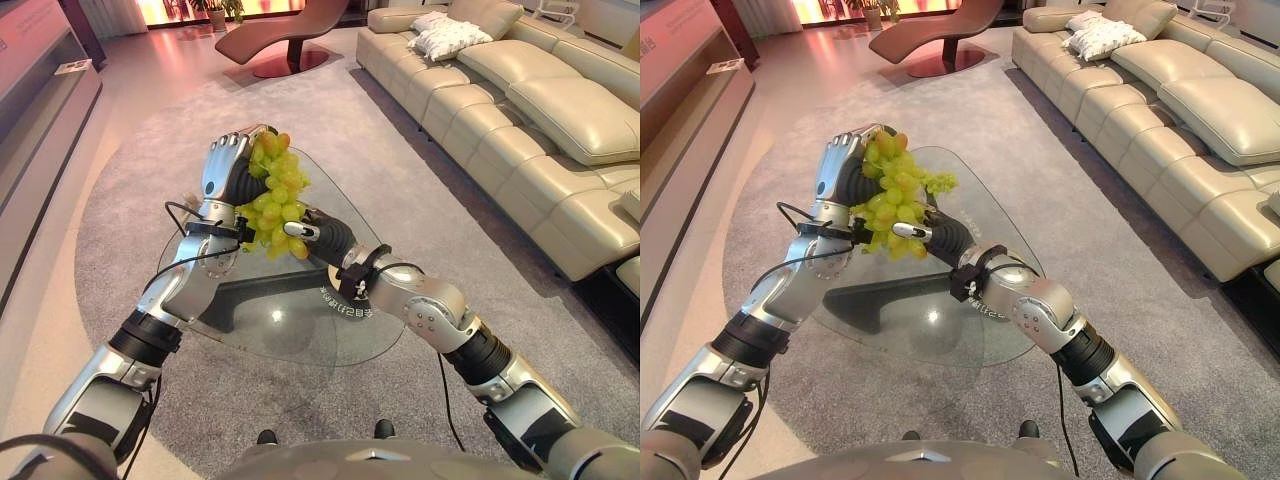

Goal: Pick up fruits into the plate

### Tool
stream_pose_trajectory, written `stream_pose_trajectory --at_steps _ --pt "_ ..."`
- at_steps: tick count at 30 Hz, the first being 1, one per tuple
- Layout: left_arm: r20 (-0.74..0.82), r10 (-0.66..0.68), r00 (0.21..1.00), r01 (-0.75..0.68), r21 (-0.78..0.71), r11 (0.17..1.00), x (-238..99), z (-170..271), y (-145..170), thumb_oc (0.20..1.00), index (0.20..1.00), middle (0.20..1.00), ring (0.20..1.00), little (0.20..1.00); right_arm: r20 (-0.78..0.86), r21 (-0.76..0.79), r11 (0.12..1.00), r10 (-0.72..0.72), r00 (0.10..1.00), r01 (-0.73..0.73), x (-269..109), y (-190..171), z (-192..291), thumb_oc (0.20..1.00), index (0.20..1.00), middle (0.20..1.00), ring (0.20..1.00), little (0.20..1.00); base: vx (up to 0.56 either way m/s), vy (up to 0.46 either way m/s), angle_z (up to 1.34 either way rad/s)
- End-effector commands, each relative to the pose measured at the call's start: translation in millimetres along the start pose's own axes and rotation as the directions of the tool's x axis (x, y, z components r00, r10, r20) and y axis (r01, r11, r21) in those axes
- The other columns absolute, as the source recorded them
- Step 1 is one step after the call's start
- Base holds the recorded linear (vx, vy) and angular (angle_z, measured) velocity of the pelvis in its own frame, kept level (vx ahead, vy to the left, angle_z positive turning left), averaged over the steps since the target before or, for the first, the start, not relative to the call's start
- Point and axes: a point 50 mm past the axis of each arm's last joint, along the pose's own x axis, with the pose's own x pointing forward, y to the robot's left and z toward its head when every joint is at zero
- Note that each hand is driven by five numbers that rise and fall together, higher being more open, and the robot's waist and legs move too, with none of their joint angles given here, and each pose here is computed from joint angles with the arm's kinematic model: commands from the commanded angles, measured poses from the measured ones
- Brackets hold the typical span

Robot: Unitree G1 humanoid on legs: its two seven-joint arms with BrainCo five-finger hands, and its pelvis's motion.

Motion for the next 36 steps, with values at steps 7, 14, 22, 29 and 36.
stream_pose_trajectory --at_steps 7,14,22,29,36 --pt "0.248 0.082 0.965 -0.082 -0.009 0.997 41.8 43.9 15.2 0.200 0.200 0.200 0.200 0.200 0.069 0.121 0.955 0.265 0.962 -0.272 16.6 55.2 14.6 1.000 1.000 1.000 1.000 1.000 0.00 0.000 0.00" --pt "0.233 0.039 0.972 -0.026 -0.055 0.998 41.2 54.2 0.4 0.200 0.200 0.200 0.200 0.200 0.197 0.081 0.982 0.152 0.969 -0.171 23.4 53.1 31.2 1.000 1.000 1.000 1.000 1.000 0.00 0.000 0.00" --pt "0.196 0.004 0.981 0.019 -0.115 0.993 36.9 62.0 -12.9 0.200 0.200 0.200 0.200 0.200 0.299 0.051 0.997 0.039 0.953 -0.057 24.6 46.4 45.6 1.000 1.000 1.000 1.000 1.000 0.00 0.000 0.00" --pt "0.191 -0.037 0.981 0.064 -0.138 0.988 34.0 70.3 -23.6 0.200 0.200 0.200 0.200 0.200 0.339 0.026 1.000 -0.026 0.941 0.018 27.4 45.4 53.6 0.200 0.200 0.200 0.200 0.200 0.00 0.000 0.00" --pt "0.178 -0.039 0.983 0.064 -0.138 0.988 32.3 69.9 -25.3 0.200 0.200 0.200 0.200 0.200 0.334 0.022 0.998 -0.059 0.941 0.055 26.8 42.5 52.9 0.200 0.200 0.200 0.200 0.200 0.00 0.000 0.00"
